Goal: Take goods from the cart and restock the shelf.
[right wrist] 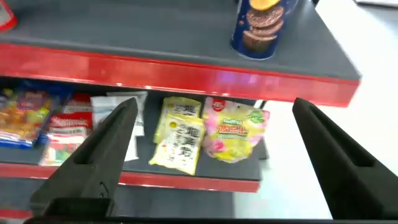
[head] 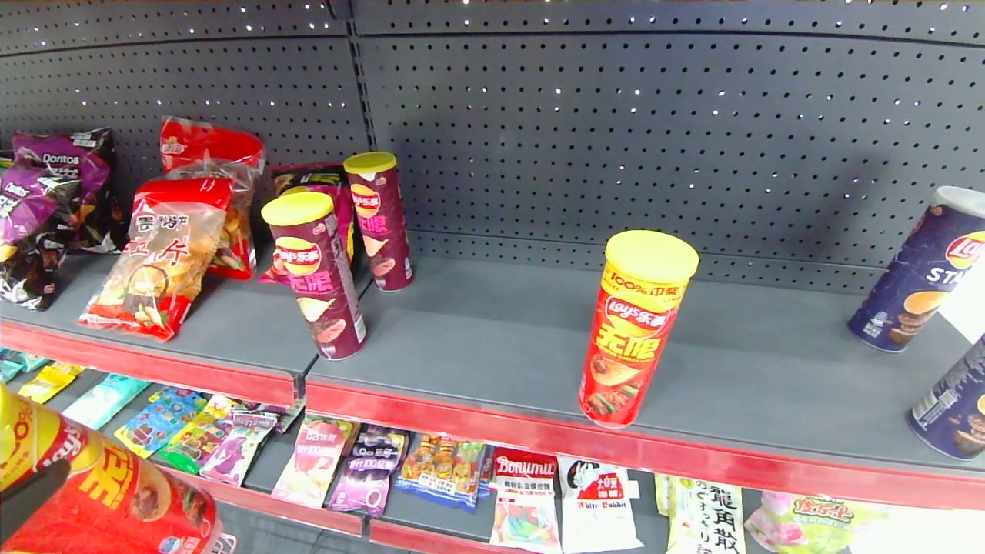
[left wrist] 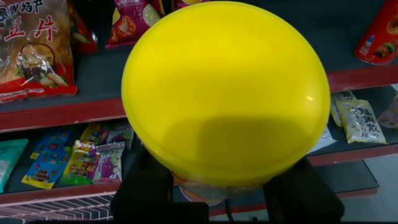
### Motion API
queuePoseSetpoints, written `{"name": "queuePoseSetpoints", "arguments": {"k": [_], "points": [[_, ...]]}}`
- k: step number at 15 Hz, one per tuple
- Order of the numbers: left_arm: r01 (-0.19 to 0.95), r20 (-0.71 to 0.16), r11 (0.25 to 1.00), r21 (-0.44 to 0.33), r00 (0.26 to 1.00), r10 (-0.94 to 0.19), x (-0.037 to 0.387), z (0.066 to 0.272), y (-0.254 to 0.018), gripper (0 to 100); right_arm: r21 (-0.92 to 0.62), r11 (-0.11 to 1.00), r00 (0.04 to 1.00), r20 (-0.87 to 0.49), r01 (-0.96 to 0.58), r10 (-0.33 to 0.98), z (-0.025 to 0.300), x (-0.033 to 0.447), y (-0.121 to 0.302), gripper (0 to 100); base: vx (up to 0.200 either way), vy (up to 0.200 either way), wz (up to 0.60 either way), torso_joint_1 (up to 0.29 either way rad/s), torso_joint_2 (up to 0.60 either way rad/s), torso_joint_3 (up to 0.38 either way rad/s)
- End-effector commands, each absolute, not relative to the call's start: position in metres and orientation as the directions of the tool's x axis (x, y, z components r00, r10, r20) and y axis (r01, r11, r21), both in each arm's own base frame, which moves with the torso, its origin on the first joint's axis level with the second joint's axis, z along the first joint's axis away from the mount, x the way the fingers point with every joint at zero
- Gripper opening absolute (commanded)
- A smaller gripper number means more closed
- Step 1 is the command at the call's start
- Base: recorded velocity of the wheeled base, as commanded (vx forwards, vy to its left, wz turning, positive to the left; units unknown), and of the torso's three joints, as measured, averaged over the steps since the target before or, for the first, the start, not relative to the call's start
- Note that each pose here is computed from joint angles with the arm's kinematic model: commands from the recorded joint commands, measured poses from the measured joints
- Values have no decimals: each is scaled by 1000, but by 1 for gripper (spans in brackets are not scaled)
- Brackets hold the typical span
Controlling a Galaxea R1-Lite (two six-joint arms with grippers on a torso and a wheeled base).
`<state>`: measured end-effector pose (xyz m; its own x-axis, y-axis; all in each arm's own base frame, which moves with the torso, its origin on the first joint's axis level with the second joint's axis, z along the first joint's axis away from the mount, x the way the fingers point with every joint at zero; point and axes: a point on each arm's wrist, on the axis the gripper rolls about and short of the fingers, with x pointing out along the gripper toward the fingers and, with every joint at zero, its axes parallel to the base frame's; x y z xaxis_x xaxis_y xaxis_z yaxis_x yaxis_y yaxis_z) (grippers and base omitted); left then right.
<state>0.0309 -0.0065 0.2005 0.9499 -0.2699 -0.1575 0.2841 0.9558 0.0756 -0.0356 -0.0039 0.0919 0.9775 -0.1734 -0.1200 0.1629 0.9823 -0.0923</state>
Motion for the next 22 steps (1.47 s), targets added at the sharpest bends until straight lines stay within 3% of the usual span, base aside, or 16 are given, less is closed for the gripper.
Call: {"name": "queuePoseSetpoints", "arguments": {"k": [1,8,16,22], "points": [[285,-162,956,73,949,-271,33,201,-7,0,-66,983,977,-111,173,-180,89,-36,-4,100,0,0,0,0,0,0],[281,-147,957,76,952,-268,28,199,-6,0,-56,977,971,-109,208,-213,88,-36,-5,100,0,0,0,0,0,0],[277,-136,958,76,955,-265,28,202,-6,0,-59,977,971,-109,206,-212,88,-36,-5,100,0,0,-600,2,2,2],[273,-134,960,69,956,-262,27,202,-6,0,-48,981,978,-90,187,-191,88,-34,-4,100,0,0,0,0,0,0]]}}
